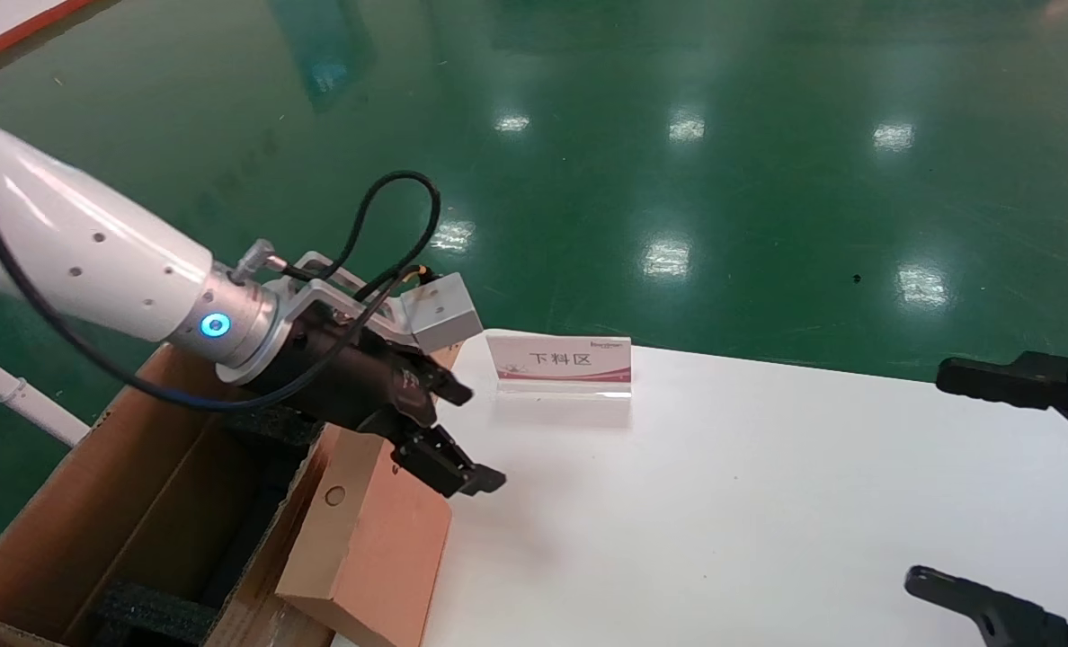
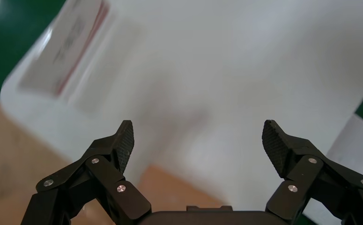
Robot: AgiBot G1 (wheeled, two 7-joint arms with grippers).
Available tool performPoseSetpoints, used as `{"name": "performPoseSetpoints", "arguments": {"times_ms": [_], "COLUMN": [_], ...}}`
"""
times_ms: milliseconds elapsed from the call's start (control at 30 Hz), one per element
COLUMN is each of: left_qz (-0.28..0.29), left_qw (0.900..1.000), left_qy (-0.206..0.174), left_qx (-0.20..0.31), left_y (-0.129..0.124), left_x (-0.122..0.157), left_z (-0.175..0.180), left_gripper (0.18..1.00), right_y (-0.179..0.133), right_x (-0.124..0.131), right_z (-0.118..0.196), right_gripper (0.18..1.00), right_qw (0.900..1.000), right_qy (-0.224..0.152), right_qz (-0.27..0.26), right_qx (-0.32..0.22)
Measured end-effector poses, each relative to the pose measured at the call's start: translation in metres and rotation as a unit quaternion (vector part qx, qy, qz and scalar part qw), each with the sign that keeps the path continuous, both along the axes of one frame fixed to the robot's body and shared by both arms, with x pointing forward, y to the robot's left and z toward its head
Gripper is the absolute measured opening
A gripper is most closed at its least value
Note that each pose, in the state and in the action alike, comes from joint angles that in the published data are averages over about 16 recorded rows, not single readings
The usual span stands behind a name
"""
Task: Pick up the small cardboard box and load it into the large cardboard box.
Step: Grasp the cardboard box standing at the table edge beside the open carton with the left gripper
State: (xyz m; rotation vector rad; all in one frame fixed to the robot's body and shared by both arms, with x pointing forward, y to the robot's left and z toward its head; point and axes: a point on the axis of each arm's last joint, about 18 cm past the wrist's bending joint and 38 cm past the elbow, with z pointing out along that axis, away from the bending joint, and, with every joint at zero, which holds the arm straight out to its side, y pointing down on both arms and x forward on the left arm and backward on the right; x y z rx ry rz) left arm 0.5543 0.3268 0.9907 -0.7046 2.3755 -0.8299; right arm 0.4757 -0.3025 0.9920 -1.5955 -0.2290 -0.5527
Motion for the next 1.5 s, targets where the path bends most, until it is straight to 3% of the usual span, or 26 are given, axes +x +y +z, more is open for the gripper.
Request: {"name": "performPoseSetpoints", "arguments": {"times_ms": [233, 467, 1067, 1500], "left_qz": [0.091, 0.14, 0.192, 0.208], "left_qw": [0.9952, 0.9889, 0.9735, 0.9651], "left_qy": [0.008, 0.021, 0.106, 0.143], "left_qx": [0.033, 0.046, 0.064, 0.069], "left_y": [0.01, 0.016, 0.018, 0.021], "left_x": [0.004, -0.002, -0.026, -0.031], "left_z": [0.021, 0.035, 0.027, 0.012], "left_gripper": [1.001, 1.001, 1.001, 1.001], "right_y": [0.0, 0.0, 0.0, 0.0], "right_x": [0.0, 0.0, 0.0, 0.0], "right_z": [0.0, 0.0, 0.0, 0.0], "right_gripper": [1.001, 1.001, 1.001, 1.001], "right_qw": [1.0, 1.0, 1.0, 1.0], "right_qy": [0.0, 0.0, 0.0, 0.0], "right_qz": [0.0, 0.0, 0.0, 0.0], "right_qx": [0.0, 0.0, 0.0, 0.0]}}
